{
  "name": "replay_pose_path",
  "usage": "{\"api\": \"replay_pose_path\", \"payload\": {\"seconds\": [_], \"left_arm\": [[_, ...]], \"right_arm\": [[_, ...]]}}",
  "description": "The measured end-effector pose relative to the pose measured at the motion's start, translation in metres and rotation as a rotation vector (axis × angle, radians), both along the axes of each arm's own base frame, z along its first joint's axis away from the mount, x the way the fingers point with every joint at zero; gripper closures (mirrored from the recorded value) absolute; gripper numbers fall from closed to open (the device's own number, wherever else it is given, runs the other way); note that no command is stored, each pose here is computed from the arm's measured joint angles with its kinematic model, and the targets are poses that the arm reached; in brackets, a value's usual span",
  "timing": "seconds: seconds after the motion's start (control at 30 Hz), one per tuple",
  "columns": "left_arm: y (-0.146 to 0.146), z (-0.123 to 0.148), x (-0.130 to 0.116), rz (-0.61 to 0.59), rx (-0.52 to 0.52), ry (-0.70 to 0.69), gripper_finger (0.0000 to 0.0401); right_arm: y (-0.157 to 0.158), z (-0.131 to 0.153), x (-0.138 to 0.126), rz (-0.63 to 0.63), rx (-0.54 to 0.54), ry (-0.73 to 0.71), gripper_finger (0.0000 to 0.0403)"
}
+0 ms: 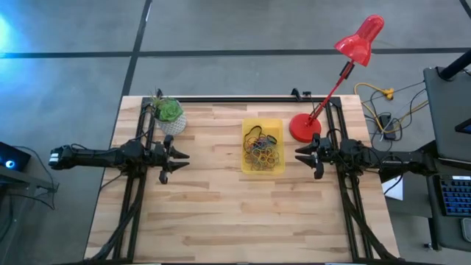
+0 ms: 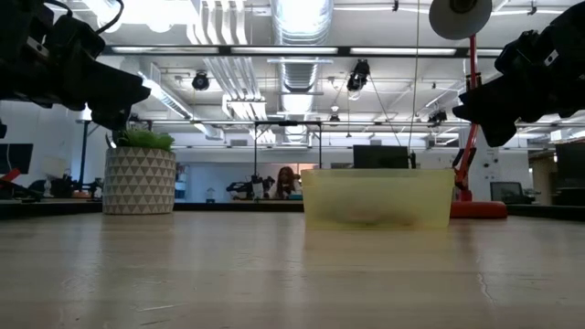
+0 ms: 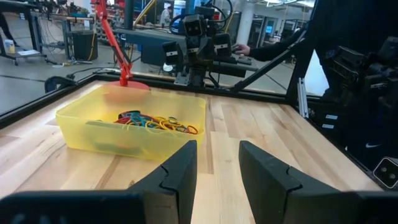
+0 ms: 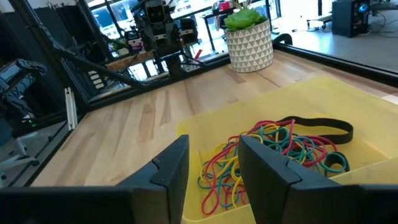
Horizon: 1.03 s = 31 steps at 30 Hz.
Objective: Pick and place rubber bands into bin
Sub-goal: Return to Home Position
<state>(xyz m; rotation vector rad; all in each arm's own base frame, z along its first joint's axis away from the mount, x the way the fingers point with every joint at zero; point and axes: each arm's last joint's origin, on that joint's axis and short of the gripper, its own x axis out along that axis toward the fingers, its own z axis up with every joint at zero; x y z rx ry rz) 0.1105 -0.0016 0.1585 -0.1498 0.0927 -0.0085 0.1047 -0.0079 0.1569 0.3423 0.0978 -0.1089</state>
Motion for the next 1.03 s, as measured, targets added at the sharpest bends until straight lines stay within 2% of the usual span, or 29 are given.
{"api": "replay_pose_path", "payload": {"seconds": [1.03], "left_arm": [[0.0000,0.0000,0.0000,0.000,0.000,0.000,0.0297]], "right_arm": [[0.0000,0.0000,0.0000,0.000,0.000,0.000,0.0278]]}}
